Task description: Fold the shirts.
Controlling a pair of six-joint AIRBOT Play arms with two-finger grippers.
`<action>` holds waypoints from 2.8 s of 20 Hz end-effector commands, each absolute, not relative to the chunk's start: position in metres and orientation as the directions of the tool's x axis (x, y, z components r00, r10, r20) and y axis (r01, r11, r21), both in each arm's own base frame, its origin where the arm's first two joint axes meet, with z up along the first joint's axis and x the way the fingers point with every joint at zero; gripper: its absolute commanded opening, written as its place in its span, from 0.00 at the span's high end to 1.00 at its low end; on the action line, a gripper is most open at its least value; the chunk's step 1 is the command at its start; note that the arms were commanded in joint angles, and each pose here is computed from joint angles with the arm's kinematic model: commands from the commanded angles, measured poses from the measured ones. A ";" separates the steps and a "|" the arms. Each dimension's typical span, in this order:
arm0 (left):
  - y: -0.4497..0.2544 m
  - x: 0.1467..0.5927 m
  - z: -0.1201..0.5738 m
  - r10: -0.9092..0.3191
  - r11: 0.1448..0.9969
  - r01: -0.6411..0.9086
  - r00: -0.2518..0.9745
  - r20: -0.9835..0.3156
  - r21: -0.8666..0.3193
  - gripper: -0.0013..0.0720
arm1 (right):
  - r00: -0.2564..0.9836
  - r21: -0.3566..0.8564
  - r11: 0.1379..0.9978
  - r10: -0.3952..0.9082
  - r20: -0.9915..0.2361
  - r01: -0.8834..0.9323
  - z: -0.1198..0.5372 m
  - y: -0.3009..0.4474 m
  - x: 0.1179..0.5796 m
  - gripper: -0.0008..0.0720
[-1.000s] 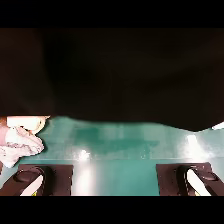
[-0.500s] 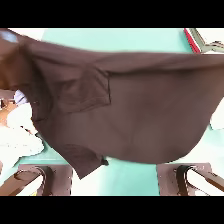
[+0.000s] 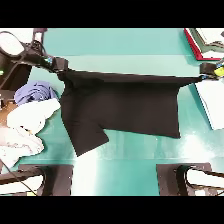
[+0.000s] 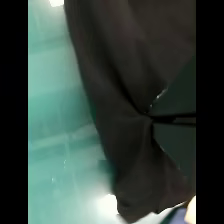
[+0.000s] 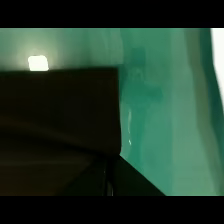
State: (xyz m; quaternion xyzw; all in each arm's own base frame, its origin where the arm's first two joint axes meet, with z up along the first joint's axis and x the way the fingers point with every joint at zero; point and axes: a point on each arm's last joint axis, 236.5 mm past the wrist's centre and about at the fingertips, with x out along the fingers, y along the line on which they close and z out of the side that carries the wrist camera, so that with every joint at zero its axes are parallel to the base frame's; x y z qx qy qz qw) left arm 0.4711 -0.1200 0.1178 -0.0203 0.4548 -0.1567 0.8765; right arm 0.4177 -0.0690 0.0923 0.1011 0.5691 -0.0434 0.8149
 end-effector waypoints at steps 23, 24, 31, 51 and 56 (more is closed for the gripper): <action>-0.046 0.432 -0.011 0.026 0.984 0.172 0.131 -0.991 0.049 0.24 | 0.234 0.214 0.964 0.174 -0.957 0.158 -0.035 0.011 0.408 0.51; -0.044 0.424 -0.010 0.037 0.984 0.171 0.101 -0.994 0.054 0.24 | 0.216 0.213 0.963 0.176 -0.960 0.164 -0.033 0.009 0.402 0.51; -0.051 0.350 0.022 -0.041 0.998 0.059 0.142 -0.989 -0.033 0.24 | 0.313 0.211 0.968 0.161 -0.936 0.133 0.036 -0.004 0.381 0.51; -0.108 0.217 -0.085 -0.342 0.922 -0.169 0.063 -0.938 -0.347 0.49 | 0.347 0.213 0.971 0.163 -0.924 0.111 0.063 0.001 0.368 0.51; -0.108 0.219 -0.085 -0.345 0.925 -0.142 0.067 -0.936 -0.352 0.95 | 0.204 0.212 0.969 0.184 -0.962 0.125 0.035 0.006 0.334 0.51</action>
